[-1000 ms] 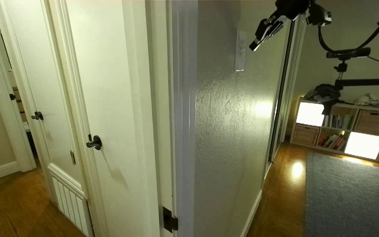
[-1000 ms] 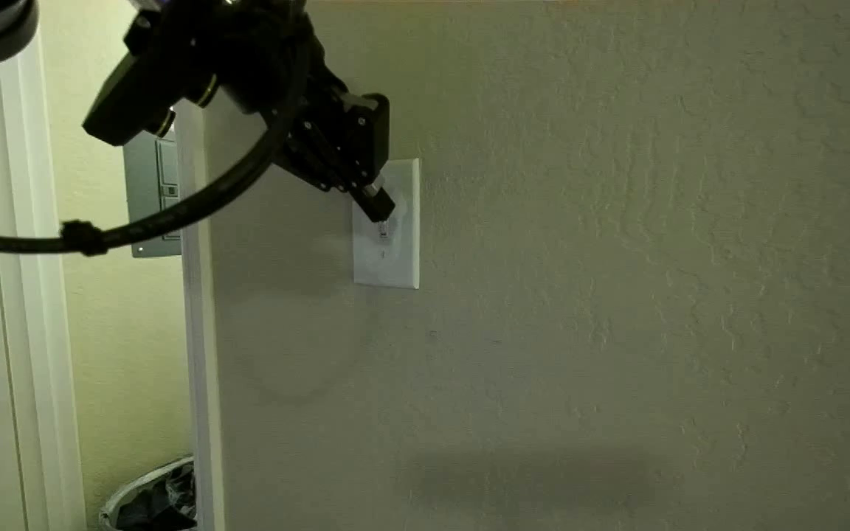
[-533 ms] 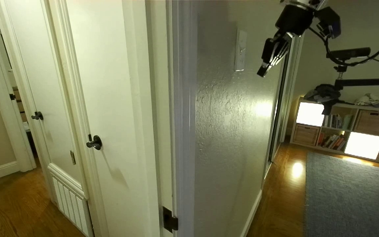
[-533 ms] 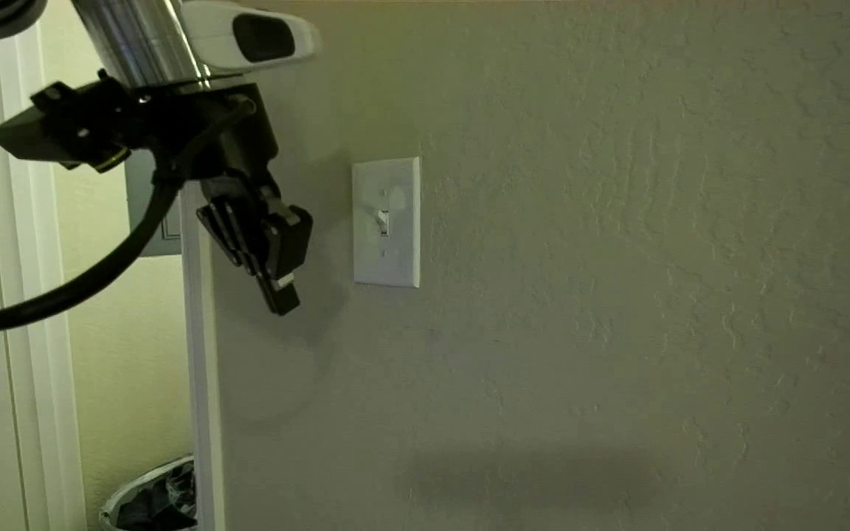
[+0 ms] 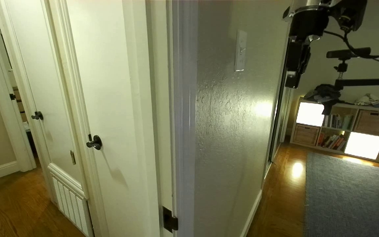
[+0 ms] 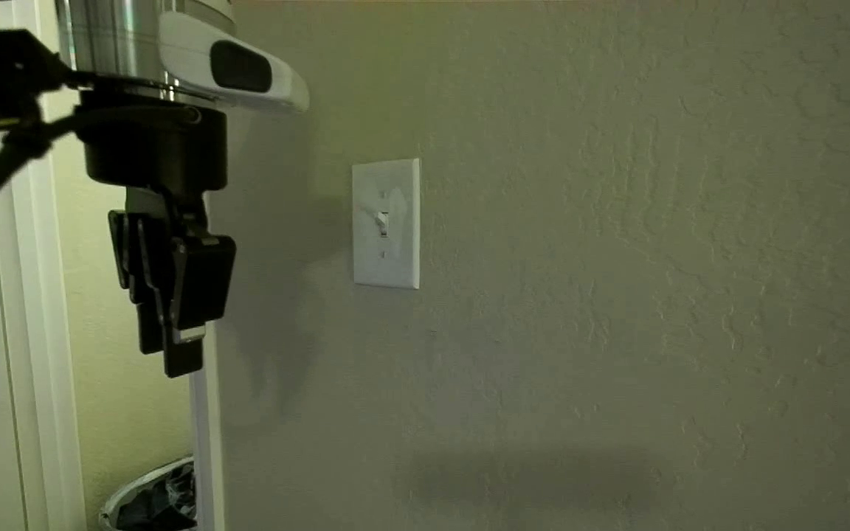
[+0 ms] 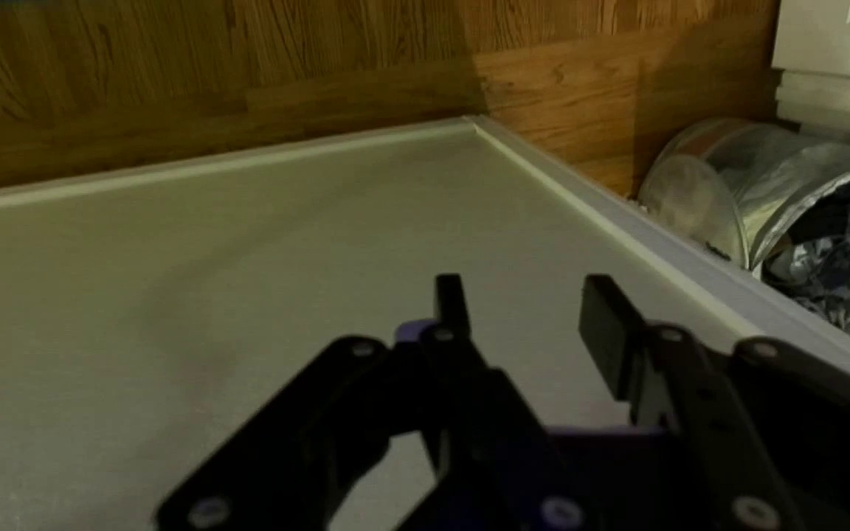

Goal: Turn on the light switch

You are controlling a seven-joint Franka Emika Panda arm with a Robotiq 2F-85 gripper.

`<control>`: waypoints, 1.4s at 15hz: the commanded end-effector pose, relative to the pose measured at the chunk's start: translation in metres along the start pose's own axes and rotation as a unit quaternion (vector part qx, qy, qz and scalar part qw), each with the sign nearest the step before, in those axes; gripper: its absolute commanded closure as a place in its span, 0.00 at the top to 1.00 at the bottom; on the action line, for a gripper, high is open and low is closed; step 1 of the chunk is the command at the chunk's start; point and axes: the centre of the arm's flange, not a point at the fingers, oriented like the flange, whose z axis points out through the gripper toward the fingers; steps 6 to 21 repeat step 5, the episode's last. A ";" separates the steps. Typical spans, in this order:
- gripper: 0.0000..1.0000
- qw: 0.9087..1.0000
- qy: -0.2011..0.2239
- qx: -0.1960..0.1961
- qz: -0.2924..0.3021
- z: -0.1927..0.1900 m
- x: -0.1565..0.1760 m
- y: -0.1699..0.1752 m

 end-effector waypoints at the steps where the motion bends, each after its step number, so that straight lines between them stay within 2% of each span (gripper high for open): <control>1: 0.76 1.000 -0.015 -0.001 -0.001 0.000 -0.002 -0.001; 2: 0.58 1.000 -0.018 -0.001 -0.002 -0.001 -0.002 -0.001; 5: 0.75 1.000 -0.020 -0.001 -0.002 0.002 -0.002 -0.001; 21: 0.75 1.000 -0.020 -0.001 -0.002 0.002 -0.002 -0.001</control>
